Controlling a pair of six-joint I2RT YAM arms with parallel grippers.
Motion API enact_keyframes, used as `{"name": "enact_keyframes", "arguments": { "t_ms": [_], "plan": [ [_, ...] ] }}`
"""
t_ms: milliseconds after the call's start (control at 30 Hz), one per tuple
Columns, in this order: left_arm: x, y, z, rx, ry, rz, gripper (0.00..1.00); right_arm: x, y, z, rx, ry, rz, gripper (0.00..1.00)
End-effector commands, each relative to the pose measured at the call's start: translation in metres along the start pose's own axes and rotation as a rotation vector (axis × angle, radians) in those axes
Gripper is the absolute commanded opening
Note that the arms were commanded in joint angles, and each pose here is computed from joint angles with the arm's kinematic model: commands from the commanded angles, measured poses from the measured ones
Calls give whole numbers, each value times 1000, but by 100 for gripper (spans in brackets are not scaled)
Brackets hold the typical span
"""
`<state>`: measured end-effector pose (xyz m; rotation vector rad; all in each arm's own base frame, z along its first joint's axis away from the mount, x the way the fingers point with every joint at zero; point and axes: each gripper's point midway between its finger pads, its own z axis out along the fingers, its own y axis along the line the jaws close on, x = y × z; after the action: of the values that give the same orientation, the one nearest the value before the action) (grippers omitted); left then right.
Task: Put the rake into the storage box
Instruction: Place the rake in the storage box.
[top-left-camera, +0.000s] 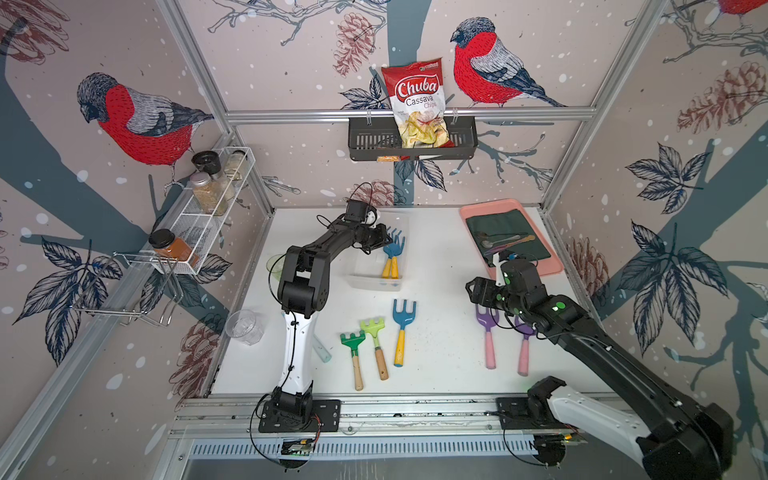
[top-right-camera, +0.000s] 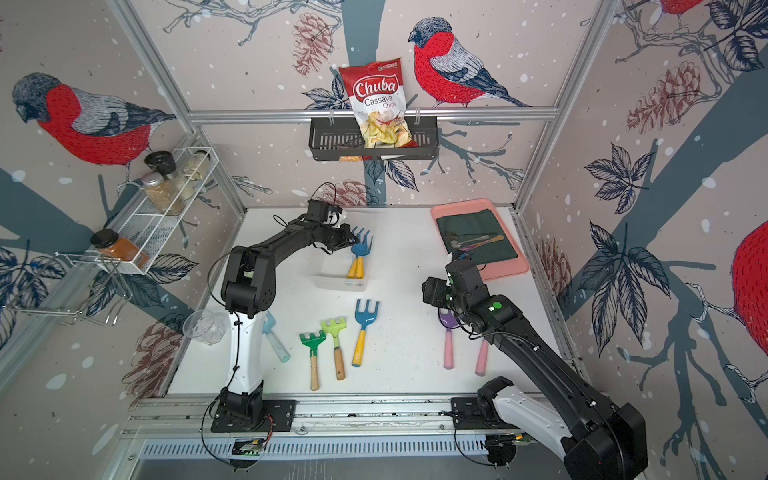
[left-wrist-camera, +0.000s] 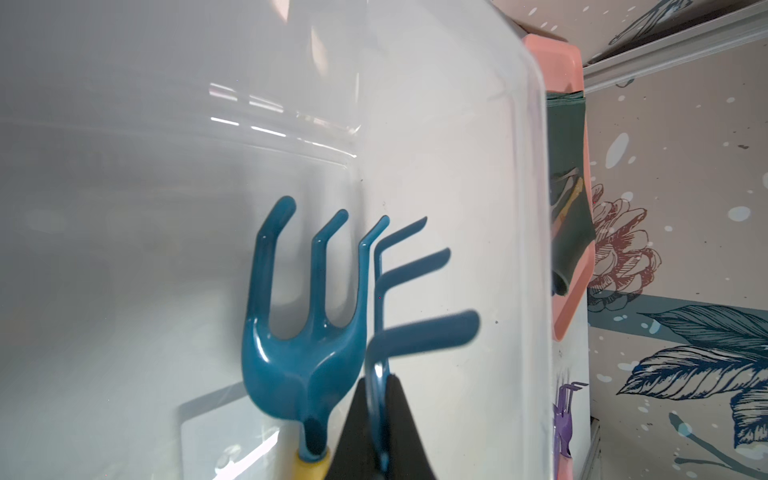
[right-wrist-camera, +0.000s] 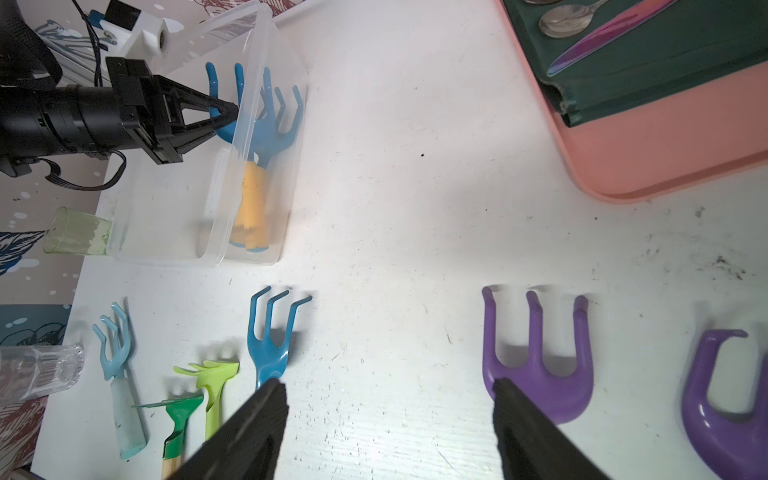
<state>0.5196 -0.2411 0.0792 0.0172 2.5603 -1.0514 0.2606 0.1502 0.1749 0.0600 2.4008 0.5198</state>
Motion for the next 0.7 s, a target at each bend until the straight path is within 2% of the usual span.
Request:
{"name": "enact_keyframes", "arguments": {
  "t_ms": [0, 133, 233, 433, 667],
  "plan": [
    [5, 4, 6, -13, 18, 7, 2, -4, 2, 1, -18, -15, -14, 80],
    [6, 6, 10, -18, 23, 6, 9, -1, -1, 3, -15, -6, -12, 80],
    [6, 6, 11, -18, 21, 7, 20, 0, -2, 2, -14, -6, -10, 80],
    [3, 3, 8, -18, 10, 6, 35, 4, -7, 4, 9, 5, -6, 80],
    [0, -7, -4, -14, -18, 1, 57, 34, -41, 17, 149, 89, 12, 80]
  ]
}}
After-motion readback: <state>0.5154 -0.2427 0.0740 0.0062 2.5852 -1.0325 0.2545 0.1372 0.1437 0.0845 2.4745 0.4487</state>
